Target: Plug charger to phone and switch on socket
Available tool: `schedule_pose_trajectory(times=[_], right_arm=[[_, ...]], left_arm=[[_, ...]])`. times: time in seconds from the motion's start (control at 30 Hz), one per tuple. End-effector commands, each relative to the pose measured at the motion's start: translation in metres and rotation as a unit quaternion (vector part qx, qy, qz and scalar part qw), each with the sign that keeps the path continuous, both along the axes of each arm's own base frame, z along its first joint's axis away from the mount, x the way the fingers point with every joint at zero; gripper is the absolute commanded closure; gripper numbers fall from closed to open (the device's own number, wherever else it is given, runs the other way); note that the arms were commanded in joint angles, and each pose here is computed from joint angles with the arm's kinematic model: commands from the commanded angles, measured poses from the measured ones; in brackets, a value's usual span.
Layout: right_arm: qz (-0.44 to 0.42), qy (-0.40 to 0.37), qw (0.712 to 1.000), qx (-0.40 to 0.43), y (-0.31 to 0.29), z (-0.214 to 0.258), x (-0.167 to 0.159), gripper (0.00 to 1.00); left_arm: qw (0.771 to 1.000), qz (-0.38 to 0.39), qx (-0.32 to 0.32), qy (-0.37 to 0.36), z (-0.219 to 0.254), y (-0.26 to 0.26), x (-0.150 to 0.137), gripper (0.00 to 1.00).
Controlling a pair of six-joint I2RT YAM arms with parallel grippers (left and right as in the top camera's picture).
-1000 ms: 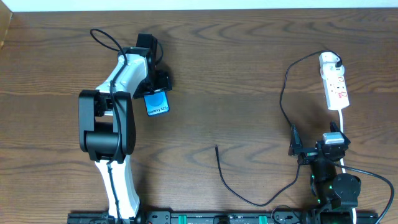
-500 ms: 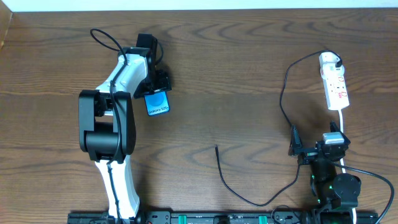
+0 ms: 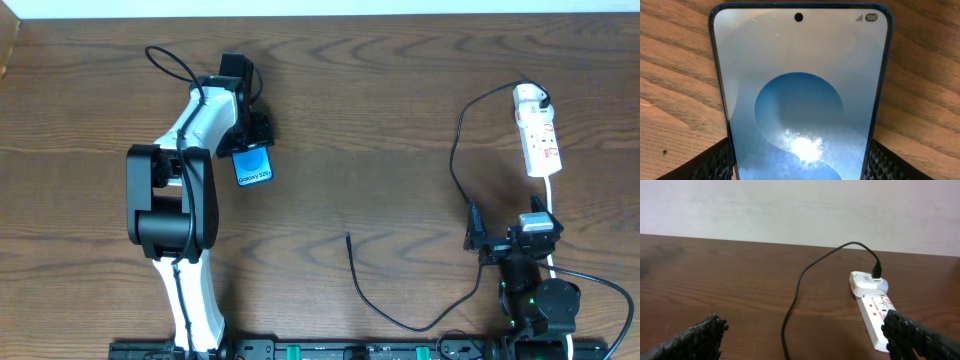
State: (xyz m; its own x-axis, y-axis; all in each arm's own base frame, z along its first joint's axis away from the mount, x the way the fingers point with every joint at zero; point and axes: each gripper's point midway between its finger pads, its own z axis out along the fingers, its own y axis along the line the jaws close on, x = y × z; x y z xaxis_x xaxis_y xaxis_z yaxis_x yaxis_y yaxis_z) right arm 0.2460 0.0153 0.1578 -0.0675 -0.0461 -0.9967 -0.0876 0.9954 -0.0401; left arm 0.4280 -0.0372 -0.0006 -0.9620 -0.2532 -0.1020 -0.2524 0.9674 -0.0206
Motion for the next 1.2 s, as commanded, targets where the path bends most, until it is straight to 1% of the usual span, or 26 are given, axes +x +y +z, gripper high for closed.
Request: schedule_pose_trajectory(times=[0.0,0.13,0.23,0.33,0.4,0.57,0.7,0.73,0.83,1.0,1.17], right_arm=[[0.006,-0.001,1.000,-0.006,0.002,0.000,0.000,0.01],[0.006,-0.001,1.000,-0.006,0.002,0.000,0.000,0.01],[0.006,-0.001,1.000,-0.006,0.002,0.000,0.000,0.01],[0.006,-0.001,1.000,-0.006,0.002,0.000,0.000,0.01],[0.006,-0.001,1.000,-0.006,0.002,0.000,0.000,0.01],[0.006,-0.001,1.000,-0.006,0.002,0.000,0.000,0.01],[0.006,-0.001,1.000,-0.006,0.002,0.000,0.000,0.01],[0.006,-0.001,1.000,-0.006,0.002,0.000,0.000,0.01],[0.006,-0.001,1.000,-0.006,0.002,0.000,0.000,0.01],[0.006,-0.001,1.000,-0.006,0.002,0.000,0.000,0.01],[0.006,-0.001,1.000,-0.006,0.002,0.000,0.000,0.01]], left_arm=[[1.000,0.001,0.012,0.020,-0.009,0.006,-0.012,0.36],[1.000,0.001,0.012,0.020,-0.009,0.006,-0.012,0.46],[1.000,0.001,0.012,0.020,-0.009,0.006,-0.012,0.57],[1.000,0.001,0.012,0.020,-0.009,0.006,-0.012,0.71],[1.000,0.001,0.012,0.020,-0.009,0.006,-0.012,0.77],[1.000,0.001,0.012,0.020,-0.009,0.006,-0.012,0.81],[1.000,0.001,0.012,0.020,-0.009,0.006,-0.012,0.81],[1.000,0.001,0.012,0.020,-0.009,0.006,-0.012,0.87],[1.000,0.001,0.012,0.020,-0.009,0.006,-0.012,0.92],[1.000,0.001,0.012,0.018,-0.008,0.006,-0.011,0.92],[1.000,-0.001,0.011,0.002,0.004,0.005,-0.002,0.92]])
